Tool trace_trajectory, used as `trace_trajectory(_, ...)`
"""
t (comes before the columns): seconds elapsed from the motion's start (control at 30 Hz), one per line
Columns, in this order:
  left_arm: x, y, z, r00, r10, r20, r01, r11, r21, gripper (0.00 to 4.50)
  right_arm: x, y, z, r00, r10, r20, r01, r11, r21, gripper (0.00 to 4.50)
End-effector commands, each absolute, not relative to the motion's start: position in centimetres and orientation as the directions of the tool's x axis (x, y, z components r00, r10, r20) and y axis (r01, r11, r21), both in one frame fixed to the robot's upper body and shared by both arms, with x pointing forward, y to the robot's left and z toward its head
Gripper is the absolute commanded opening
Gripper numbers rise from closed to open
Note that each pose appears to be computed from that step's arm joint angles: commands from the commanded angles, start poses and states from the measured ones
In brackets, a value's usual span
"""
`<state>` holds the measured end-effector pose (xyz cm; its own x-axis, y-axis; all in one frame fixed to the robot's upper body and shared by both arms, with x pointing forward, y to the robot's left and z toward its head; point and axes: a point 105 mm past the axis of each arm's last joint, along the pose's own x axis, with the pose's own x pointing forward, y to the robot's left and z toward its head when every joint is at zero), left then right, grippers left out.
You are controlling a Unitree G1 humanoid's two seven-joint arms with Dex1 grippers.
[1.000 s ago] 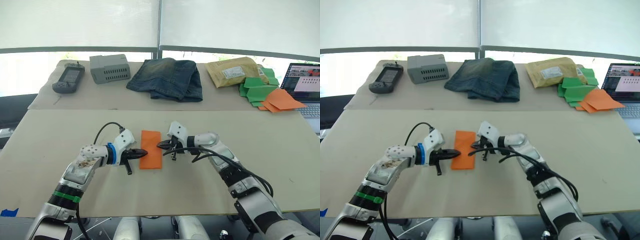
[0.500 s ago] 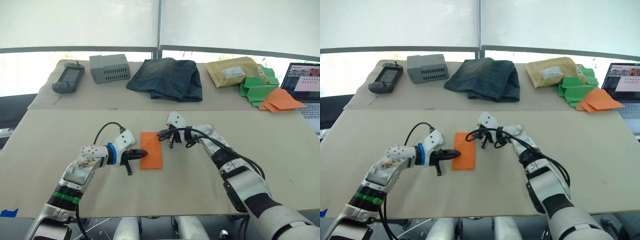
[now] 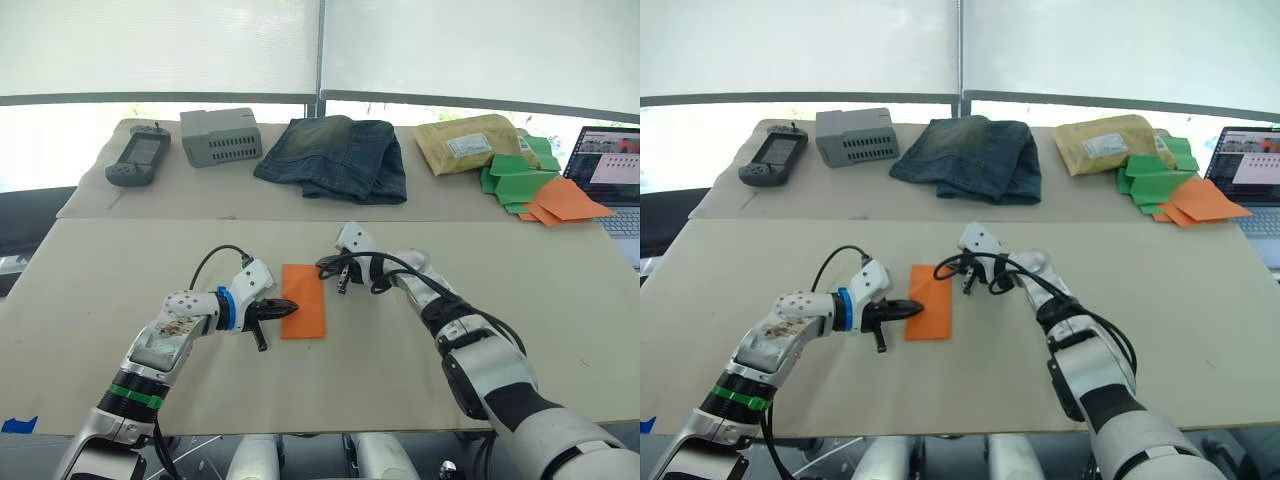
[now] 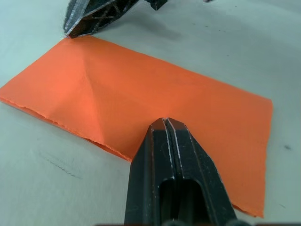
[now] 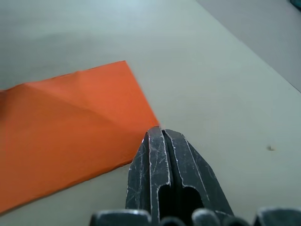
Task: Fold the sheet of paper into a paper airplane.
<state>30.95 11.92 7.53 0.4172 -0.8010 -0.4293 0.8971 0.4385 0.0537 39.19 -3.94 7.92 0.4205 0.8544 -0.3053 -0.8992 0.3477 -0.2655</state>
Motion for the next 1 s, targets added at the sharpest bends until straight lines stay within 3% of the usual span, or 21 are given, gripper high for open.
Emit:
trace_trajectory(0.03,31.1,11.3,7.6,0.412,-0.804,-0.428,0.904,0.419,0.082,0.00,37.2,-4.0,5.1,0.331,0.862,-0.383,-0.938,0.258,-0.230,0.01)
trace_trajectory(0.43,31.2,10.5,7.2,0.392,-0.813,-0.430,0.914,0.397,0.082,0.00,32.3,-4.2,3.4,0.103,0.865,-0.490,-0.983,0.014,-0.182,0.01)
trace_trajectory(0.7,31.2,10.5,7.1,0.387,-0.815,-0.431,0.916,0.394,0.076,0.00,28.9,-4.6,3.2,0.018,0.843,-0.538,-0.988,-0.067,-0.137,0.01)
trace_trajectory(0.8,31.2,10.6,7.0,0.385,-0.816,-0.432,0.916,0.395,0.070,0.00,28.4,-4.6,3.1,0.033,0.844,-0.535,-0.989,-0.050,-0.139,0.01)
trace_trajectory(1.0,31.0,10.5,6.8,0.375,-0.819,-0.434,0.919,0.389,0.060,0.00,30.3,-4.5,4.9,0.153,0.863,-0.481,-0.976,0.055,-0.213,0.01)
